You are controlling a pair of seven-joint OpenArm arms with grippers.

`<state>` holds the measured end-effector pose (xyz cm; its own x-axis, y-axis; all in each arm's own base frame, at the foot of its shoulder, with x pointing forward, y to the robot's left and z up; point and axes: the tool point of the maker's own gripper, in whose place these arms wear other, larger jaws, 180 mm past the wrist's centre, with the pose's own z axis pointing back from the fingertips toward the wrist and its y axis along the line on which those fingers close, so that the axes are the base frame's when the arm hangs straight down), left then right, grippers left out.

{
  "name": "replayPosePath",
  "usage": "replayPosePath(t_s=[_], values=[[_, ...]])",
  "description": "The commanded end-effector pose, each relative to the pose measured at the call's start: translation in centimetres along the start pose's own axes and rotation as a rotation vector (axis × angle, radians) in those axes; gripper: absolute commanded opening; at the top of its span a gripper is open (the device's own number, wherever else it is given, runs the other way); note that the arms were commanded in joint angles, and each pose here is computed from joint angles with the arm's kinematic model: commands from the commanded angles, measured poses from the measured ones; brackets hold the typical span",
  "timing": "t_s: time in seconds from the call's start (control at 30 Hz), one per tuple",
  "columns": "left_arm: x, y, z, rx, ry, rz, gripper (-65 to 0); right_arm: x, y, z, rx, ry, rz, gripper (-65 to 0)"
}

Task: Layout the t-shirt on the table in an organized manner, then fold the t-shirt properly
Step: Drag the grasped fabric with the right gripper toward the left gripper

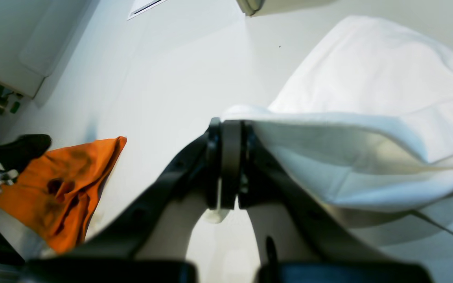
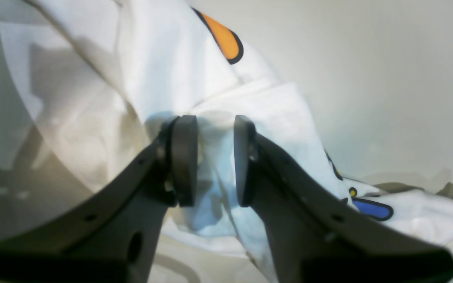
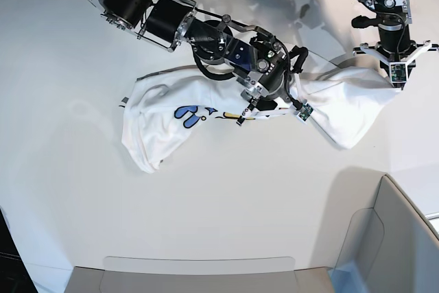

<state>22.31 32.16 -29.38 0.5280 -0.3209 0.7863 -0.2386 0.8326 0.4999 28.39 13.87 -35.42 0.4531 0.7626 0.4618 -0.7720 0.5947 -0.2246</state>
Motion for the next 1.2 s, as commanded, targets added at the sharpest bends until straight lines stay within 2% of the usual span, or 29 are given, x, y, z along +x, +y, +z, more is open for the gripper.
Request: replayPosePath(t_s=[0.0,0.1,0.3,0.37,0.47,0.6,0.73,0.9,1.0,1.1,1.17], values=[[1.2,0.5,0.1,0.022,-0.046,0.006,-65.0,1.2,-0.5,0.2,-0.016,-0.029,-0.005,-48.1],[1.2,0.5,0.1,0.022,-0.046,0.006,-65.0,0.6,-0.8,-0.5,-0.024,0.000,-0.009,-48.1],[1.1,0.6,0.2,0.025,-0.044,0.006,-65.0,1.1,-1.1,-0.6,-0.034,-0.040,-0.011,-48.7],[1.1,0.6,0.2,0.025,-0.044,0.006,-65.0,1.5,-1.3,-0.4,-0.040,-0.051,-0.010,-52.7],[0.8,0.6,0.3,0.023,-0.037,0.002,-65.0,2.0,-2.0,-0.2,-0.079,-0.065,-0.012,-65.0],[0.4,0.5,0.5,0.018,-0.026,-0.004,-65.0,2.4,-3.3,0.2,-0.150,-0.086,-0.069,-65.0],[0.4,0.6,0.5,0.019,-0.025,-0.004,-65.0,3.9,-2.6,2.7,-0.130,-0.188,-0.100,-65.0],[0.4,0.5,0.5,0.016,-0.027,-0.004,-65.0,5.5,-3.2,7.5,-0.110,-0.355,-0.209,-65.0],[0.4,0.5,0.5,0.018,-0.026,-0.004,-65.0,5.3,-4.7,9.4,-0.138,-0.415,-0.264,-65.0],[0.4,0.6,0.5,0.019,-0.025,-0.004,-65.0,5.3,-6.0,12.6,-0.149,-0.513,-0.324,-65.0],[0.4,0.6,0.5,0.019,-0.025,-0.004,-65.0,5.1,-6.5,13.0,-0.155,-0.523,-0.341,-65.0]])
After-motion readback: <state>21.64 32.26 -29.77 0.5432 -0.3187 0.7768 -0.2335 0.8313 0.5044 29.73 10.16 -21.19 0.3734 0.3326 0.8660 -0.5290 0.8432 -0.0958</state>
